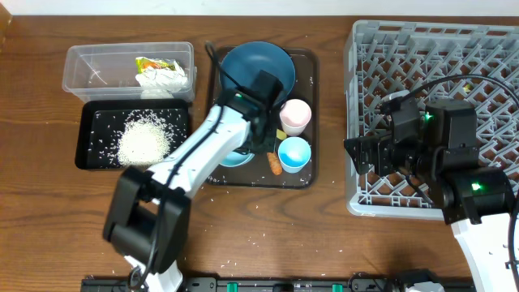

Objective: Sort waste into correct bins and load items into the dishwasher rack
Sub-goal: 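Grasp the blue cup with the left gripper and lift it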

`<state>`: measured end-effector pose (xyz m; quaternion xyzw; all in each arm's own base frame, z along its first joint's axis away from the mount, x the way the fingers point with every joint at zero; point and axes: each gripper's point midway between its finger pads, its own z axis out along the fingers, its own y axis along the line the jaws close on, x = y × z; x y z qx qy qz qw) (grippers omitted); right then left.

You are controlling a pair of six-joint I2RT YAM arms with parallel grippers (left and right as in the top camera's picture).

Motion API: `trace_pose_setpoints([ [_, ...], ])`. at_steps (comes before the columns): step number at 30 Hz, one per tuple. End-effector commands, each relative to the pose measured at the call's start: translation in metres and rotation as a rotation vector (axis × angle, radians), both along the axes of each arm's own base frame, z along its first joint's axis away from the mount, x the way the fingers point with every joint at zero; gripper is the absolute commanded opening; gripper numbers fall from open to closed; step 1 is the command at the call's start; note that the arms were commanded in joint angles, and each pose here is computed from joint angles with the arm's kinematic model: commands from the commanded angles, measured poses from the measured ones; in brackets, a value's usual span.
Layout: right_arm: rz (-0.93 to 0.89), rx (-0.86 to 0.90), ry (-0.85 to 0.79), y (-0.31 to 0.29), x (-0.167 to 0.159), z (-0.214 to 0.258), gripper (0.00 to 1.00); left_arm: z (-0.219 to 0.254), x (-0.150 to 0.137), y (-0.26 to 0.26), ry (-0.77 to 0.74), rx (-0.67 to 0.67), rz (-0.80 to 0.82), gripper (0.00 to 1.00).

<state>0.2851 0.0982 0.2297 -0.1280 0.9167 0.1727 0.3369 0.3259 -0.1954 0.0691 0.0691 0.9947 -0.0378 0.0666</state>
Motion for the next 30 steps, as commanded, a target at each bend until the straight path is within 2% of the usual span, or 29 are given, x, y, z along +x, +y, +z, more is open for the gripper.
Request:
trace_pose_setpoints([
  [1,0.008,0.011,0.004,0.004,-0.002,0.005,0.99,-0.021,0.001,0.014,0.013,0.097,0.044,0.06],
  [4,0.008,0.009,0.011,0.004,-0.003,0.003,0.99,-0.028,0.000,0.015,0.032,0.107,0.055,0.07],
  [8,0.008,0.009,0.013,0.004,-0.004,0.003,0.99,-0.028,0.000,0.015,0.032,0.107,0.053,0.37],
  [10,0.008,0.010,0.011,0.004,-0.003,0.003,0.99,-0.024,0.001,0.013,0.025,0.097,0.054,0.43],
  [16,0.008,0.010,0.009,0.004,-0.003,0.004,0.99,0.016,0.009,0.000,-0.029,0.011,0.050,0.51],
  [22,0.008,0.010,0.009,0.004,-0.003,0.004,0.99,0.028,0.003,-0.026,-0.006,-0.134,-0.013,0.53],
  [30,0.008,0.010,0.013,0.004,-0.004,0.003,0.99,0.013,-0.006,-0.037,0.016,-0.119,-0.068,0.54],
])
